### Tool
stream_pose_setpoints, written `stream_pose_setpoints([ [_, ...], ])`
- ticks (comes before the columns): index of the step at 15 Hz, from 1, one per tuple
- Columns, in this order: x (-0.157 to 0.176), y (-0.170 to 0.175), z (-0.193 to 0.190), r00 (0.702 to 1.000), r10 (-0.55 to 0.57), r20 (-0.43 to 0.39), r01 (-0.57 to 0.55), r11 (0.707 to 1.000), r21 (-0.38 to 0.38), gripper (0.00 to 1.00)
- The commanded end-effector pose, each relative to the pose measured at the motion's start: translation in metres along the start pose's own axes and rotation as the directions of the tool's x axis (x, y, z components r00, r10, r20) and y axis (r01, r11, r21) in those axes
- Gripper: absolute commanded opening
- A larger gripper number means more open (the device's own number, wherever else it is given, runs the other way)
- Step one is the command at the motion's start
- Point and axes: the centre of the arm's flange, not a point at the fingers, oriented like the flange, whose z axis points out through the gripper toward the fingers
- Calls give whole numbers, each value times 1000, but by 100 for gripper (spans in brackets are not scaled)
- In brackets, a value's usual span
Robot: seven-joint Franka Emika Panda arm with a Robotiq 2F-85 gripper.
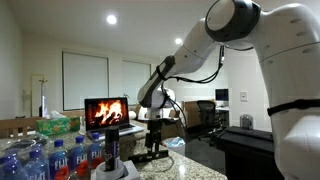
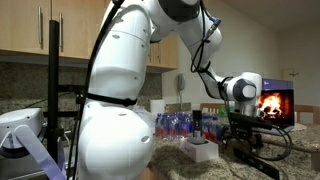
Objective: Pick up the marker, seal tape and remote and put them on the box
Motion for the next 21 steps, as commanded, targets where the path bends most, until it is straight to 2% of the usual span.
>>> stream_pose_setpoints([
  [1,19,10,12,997,14,79,-16,1000,22,100],
  [6,39,24,29,990,5,140,-15,997,75,100],
  [9,45,31,22,995,24,95,-30,997,65,100],
  [15,44,54,-30,995,95,-38,-95,995,15,100],
  [18,46,70,-24,993,115,-12,-114,993,41,100],
  [21,42,65,-14,997,82,15,-82,995,64,100],
])
